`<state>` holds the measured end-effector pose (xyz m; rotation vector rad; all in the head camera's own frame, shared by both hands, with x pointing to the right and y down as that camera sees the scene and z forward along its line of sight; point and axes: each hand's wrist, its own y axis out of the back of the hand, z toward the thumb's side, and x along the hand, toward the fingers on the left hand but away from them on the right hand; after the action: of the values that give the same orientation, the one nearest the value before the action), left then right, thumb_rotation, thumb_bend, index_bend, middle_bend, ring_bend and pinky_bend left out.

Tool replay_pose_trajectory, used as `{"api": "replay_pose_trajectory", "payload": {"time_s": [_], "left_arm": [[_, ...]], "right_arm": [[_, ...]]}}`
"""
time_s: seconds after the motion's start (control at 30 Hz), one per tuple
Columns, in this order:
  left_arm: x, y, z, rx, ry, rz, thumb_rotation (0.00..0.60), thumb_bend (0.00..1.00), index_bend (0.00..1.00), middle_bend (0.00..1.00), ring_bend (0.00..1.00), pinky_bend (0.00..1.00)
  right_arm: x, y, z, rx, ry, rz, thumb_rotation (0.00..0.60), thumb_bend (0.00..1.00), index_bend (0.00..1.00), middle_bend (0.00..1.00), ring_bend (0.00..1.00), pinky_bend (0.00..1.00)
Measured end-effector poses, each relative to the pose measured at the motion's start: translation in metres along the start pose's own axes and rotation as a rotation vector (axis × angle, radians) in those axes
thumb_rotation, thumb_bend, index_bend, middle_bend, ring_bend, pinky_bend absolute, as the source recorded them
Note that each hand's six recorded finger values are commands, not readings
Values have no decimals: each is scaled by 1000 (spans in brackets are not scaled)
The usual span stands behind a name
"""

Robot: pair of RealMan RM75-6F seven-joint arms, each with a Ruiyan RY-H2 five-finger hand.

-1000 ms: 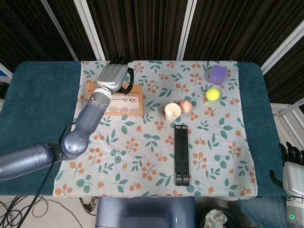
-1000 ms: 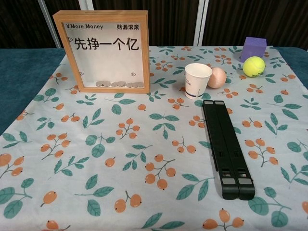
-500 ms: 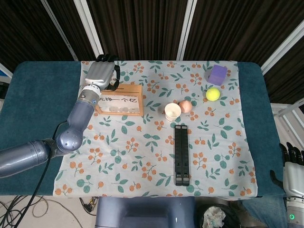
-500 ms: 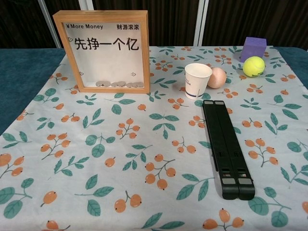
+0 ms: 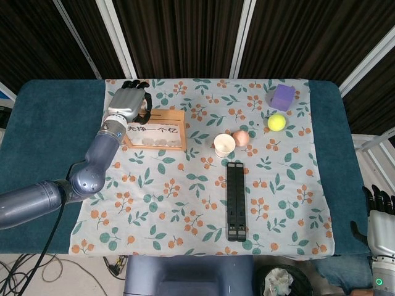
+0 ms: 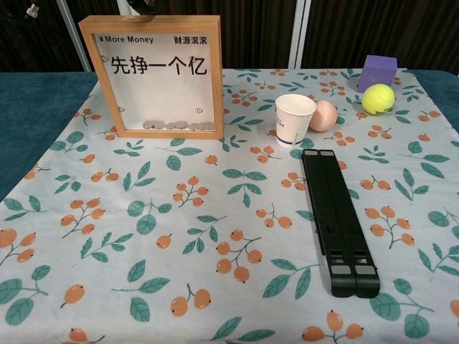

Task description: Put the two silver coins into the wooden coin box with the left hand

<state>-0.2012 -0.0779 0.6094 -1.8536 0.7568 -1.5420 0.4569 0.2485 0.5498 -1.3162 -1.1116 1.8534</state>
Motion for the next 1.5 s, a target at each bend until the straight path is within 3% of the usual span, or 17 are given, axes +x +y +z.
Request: {"api": "replay_pose_trajectory", "payload": {"time_s": [1.5], "left_arm": [[4,-6,3,8,-35,8,600,489,624,85,0,0]], "right_arm": [[1,0,0,-1,-2,2,600,407,96,45,26,0]]}}
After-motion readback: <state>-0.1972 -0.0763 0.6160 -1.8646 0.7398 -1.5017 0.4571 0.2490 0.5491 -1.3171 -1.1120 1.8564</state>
